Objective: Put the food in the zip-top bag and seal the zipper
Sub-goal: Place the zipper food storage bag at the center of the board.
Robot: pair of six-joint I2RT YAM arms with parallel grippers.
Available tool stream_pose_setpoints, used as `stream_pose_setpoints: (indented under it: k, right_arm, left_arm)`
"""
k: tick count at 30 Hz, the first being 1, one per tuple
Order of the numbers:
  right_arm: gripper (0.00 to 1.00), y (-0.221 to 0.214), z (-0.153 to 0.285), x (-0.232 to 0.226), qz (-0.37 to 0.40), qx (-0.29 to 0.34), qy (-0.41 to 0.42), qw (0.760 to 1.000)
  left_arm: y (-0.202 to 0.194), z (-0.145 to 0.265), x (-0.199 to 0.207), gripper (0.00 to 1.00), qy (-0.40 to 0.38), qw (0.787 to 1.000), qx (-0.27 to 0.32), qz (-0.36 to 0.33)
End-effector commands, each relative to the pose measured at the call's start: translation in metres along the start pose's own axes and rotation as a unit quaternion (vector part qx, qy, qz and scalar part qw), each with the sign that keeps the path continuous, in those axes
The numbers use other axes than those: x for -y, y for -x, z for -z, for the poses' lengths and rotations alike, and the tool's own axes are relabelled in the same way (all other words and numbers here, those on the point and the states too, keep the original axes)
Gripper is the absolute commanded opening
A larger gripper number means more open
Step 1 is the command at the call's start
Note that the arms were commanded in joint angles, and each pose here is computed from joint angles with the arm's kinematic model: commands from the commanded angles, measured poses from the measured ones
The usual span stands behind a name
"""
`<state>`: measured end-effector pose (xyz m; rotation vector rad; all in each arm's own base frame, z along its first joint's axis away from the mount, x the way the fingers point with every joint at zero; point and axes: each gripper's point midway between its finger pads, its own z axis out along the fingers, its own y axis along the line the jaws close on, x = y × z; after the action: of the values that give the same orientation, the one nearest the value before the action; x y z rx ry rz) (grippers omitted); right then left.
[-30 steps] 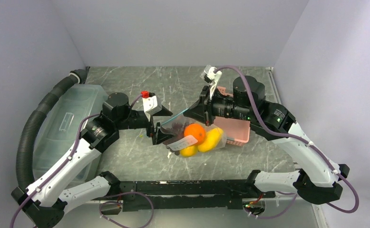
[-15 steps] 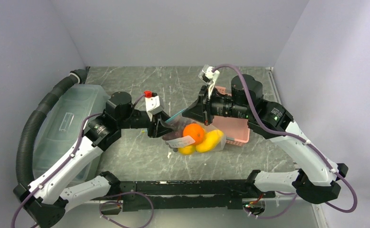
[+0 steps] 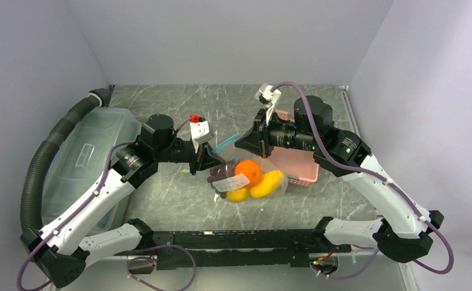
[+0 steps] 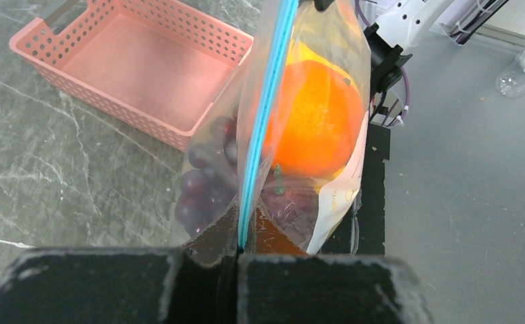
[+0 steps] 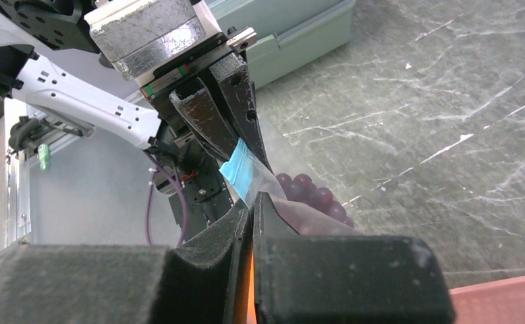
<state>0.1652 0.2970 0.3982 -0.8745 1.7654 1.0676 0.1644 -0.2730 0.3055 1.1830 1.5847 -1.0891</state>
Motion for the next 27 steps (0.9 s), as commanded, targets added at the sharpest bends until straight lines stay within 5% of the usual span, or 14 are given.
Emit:
stream_pose_setpoints:
  k: [1,11,27]
  right_arm:
    - [0.10,0.030,0.017,-0.007,0.017,0.064,0.006,0.998]
    - [0.50,0.031,0.051,0.027,0.033,0.086,-0.092,0.991]
    - [0.57,-0.022,0.064,0.053,0.024,0.072,-0.152,0.985]
  left_arm:
    - [0.027,0.008,-0.004,0.00,0.026,0.999,0.031,-0.030]
    - [0.035,0.019,-0.038,0.00,0.135,0.990,0.025,-0.025]
    - [0.049,0.051,-0.140,0.00,0.388,0.920,-0.022,-0.058]
